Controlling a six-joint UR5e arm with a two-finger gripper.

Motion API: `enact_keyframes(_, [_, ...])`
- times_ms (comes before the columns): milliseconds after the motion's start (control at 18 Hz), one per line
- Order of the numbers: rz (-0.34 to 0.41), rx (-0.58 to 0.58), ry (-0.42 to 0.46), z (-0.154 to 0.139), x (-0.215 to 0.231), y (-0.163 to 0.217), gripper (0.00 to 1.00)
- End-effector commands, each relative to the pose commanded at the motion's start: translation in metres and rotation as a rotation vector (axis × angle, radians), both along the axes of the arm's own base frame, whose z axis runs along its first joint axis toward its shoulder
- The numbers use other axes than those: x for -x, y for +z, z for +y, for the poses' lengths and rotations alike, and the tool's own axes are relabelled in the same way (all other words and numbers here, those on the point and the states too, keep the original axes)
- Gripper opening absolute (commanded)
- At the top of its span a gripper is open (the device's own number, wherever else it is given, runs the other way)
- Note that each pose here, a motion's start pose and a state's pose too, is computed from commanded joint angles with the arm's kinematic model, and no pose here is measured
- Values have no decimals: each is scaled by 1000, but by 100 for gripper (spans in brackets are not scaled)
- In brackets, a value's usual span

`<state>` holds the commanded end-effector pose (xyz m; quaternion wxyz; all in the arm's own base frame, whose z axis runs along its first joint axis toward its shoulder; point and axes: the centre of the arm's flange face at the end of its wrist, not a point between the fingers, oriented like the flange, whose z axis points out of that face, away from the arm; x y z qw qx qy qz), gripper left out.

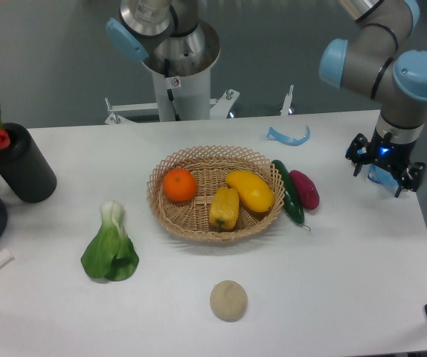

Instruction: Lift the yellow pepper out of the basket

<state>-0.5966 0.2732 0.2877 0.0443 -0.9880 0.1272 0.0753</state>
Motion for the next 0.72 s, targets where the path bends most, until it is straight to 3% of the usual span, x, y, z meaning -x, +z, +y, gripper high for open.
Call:
enact_keyframes(389, [-6, 14, -6, 10, -13, 1, 100])
enact_keyframes(722, [-28, 53, -17, 14, -60, -1, 100])
